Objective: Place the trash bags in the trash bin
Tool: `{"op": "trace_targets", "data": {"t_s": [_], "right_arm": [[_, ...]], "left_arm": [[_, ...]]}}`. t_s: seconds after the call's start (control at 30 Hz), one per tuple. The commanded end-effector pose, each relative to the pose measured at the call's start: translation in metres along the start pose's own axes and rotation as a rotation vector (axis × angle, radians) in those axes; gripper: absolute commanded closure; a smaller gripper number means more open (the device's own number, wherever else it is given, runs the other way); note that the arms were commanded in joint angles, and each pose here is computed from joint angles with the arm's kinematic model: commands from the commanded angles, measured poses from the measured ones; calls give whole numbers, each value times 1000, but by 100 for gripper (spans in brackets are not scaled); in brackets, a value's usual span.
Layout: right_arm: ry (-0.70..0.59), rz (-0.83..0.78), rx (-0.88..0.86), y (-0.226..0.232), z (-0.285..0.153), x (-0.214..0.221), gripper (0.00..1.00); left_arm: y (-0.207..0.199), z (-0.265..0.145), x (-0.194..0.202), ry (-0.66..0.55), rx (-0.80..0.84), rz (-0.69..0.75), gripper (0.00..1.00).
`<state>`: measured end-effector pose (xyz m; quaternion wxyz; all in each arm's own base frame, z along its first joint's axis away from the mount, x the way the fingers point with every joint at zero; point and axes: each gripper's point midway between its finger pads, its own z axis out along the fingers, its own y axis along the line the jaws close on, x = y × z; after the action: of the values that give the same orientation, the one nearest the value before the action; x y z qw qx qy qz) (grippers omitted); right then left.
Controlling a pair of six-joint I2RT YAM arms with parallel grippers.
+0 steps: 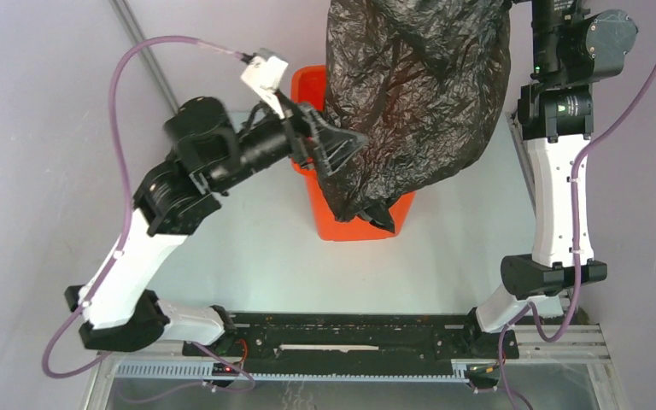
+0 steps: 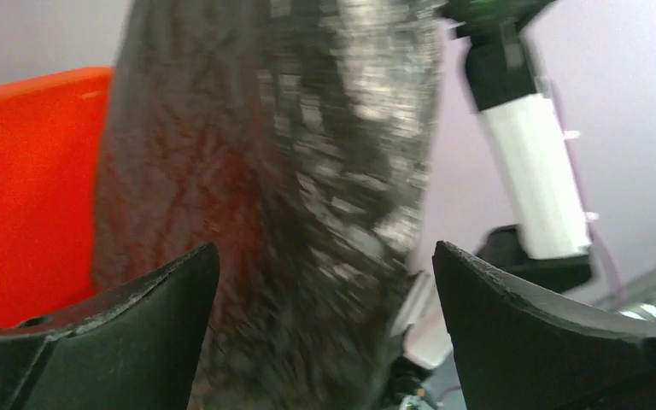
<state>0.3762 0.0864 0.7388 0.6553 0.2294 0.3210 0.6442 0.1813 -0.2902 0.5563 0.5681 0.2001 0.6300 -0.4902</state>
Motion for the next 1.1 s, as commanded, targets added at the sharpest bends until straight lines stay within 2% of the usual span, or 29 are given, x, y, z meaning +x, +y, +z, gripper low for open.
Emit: {"op": "trace_targets", "data": {"t_s": [0.0,0.1,0.17,0.2,0.23,0.3,0.33,0.43,0.6,0.73,0.87,1.07], "right_arm": [[2,26,-68,33,-6,-3,100],[16,65,-83,41,-10,0,100],[32,85,-91,47,-14,4,100],[39,95,-96,50,-16,5,100],[48,103,-102,55,-20,7,100],[66,117,-116,66,-27,10,100],[76,120,-123,73,-30,12,100],[107,123,-147,94,-42,17,100],[156,161,-158,114,-60,25,100],[179,160,-170,127,-72,27,100],[181,115,-177,135,-76,26,100],[198,105,-193,142,-80,26,100]], "left_arm": [[49,9,6,69,-245,151,0],[58,28,18,113,-271,148,0],[52,40,20,120,-229,139,1],[48,45,17,117,-211,139,10],[46,48,12,105,-205,143,23],[46,44,-19,20,-243,146,59],[48,41,-36,-34,-265,142,73],[43,19,-98,-248,-285,138,87],[37,-34,-183,-602,-357,192,99],[38,-46,-214,-734,-387,212,100],[46,-20,-217,-746,-339,176,100],[64,46,-178,-605,-214,53,100]]}}
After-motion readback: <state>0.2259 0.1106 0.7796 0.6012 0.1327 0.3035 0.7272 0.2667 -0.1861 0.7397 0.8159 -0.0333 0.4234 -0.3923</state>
